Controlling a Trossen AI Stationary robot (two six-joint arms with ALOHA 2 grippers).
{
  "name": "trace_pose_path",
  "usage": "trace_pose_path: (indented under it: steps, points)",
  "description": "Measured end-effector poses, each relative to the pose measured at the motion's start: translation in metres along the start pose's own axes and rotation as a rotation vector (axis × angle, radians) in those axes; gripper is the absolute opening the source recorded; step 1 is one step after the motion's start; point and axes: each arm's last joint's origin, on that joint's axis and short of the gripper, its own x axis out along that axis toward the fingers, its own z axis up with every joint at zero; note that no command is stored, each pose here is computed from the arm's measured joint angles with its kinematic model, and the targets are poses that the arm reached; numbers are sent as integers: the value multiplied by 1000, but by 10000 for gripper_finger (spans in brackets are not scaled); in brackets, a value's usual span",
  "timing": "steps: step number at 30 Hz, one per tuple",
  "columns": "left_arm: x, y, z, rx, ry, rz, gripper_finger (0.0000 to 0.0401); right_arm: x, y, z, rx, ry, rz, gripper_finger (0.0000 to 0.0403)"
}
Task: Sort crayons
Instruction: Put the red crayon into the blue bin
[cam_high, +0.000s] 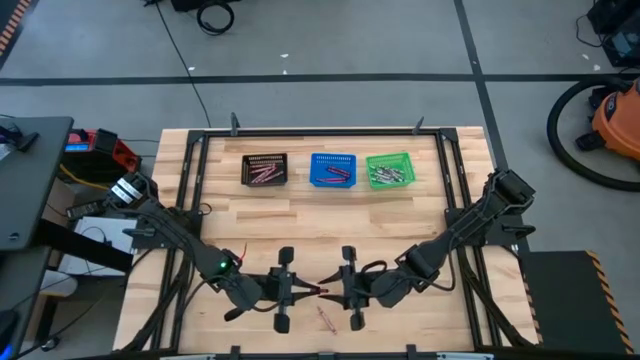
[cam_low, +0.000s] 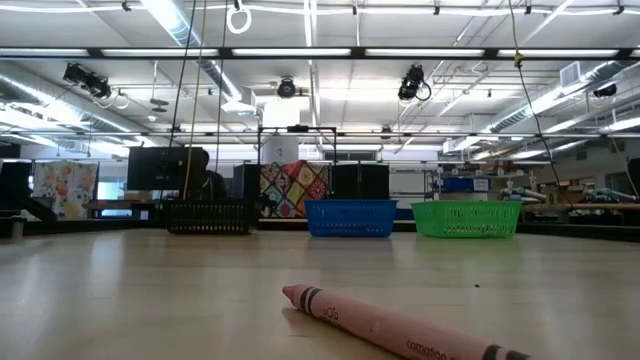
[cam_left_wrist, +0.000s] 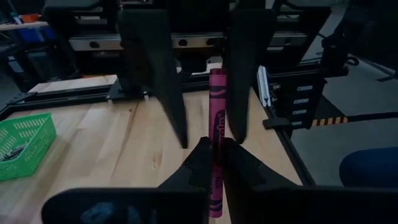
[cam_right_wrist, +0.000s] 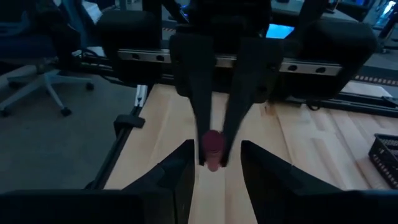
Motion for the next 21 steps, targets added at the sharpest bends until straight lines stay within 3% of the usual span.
trace_pose_path:
  steps: [6, 15, 21]
  points:
    - [1, 2, 0, 1, 0, 7, 23, 0, 0, 0, -1, 0, 3, 118]
    - [4, 6, 0, -11, 5, 16, 23, 0, 0, -1, -8, 4, -5, 34]
    - [4, 6, 0, -24, 10, 17, 23, 0, 0, -1, -4, 4, -5, 32]
